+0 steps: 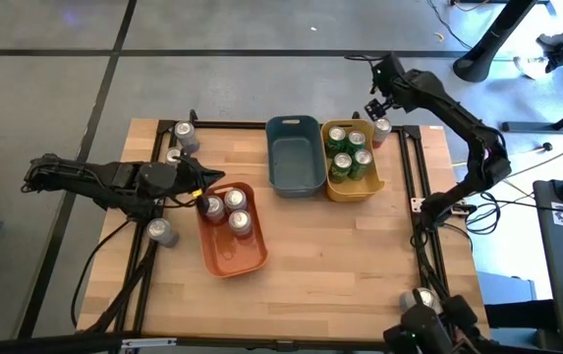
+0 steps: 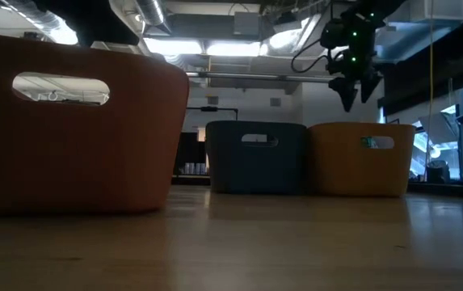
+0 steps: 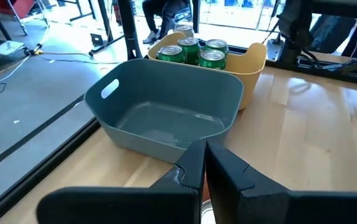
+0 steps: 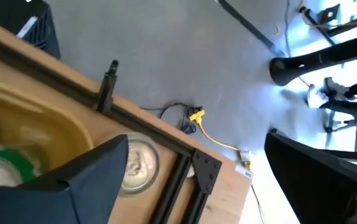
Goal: Sort soda cans
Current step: Put the pink-white soda can into the orange bin
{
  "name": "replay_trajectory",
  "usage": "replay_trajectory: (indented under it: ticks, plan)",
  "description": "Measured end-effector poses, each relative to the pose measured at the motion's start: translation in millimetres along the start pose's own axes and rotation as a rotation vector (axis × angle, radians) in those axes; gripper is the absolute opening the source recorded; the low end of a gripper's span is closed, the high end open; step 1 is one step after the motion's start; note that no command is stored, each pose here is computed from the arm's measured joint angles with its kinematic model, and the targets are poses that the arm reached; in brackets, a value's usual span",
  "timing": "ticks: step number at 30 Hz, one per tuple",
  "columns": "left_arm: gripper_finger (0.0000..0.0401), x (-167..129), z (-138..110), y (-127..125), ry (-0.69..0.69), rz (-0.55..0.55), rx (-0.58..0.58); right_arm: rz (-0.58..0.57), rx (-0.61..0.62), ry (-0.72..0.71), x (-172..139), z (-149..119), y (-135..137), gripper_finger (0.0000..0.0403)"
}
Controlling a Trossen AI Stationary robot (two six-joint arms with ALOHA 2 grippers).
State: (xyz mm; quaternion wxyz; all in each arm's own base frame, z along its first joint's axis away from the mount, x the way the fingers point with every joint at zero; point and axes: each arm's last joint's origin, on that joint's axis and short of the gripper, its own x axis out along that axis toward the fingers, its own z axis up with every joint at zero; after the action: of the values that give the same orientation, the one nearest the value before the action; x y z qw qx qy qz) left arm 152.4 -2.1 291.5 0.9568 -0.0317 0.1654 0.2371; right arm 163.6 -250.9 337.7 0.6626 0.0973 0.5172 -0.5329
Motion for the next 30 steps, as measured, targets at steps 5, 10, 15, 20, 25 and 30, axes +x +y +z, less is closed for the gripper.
replay_trajectory:
  ticks: [5, 10, 15, 20, 25, 30]
  plan:
    - [0.0008, 0, 0, 0, -0.002, 0.0, -0.006, 0.005, -0.044, 0.058, 8, -2, 4, 0.039]
    - [0.0008, 0, -1, 0, 0.005, -0.001, -0.045, 0.003, -0.092, 0.092, 11, -3, 6, 0.0378]
    - [0.0008, 0, 0, 0, 0.004, -0.002, -0.045, 0.078, -0.052, 0.086, 12, -3, 11, 0.0377]
    - [0.0008, 0, -1, 0, 0.005, -0.001, -0.044, 0.085, -0.083, 0.155, 26, -4, 11, 0.0376]
    - [0.0008, 0, -1, 0, 0.005, -0.001, -0.044, 0.123, -0.078, 0.22, 48, -3, 12, 0.0376]
    - [0.0008, 0, -1, 0, 0.01, 0.0, -0.041, 0.169, -0.148, 0.294, 61, -6, 18, 0.0376]
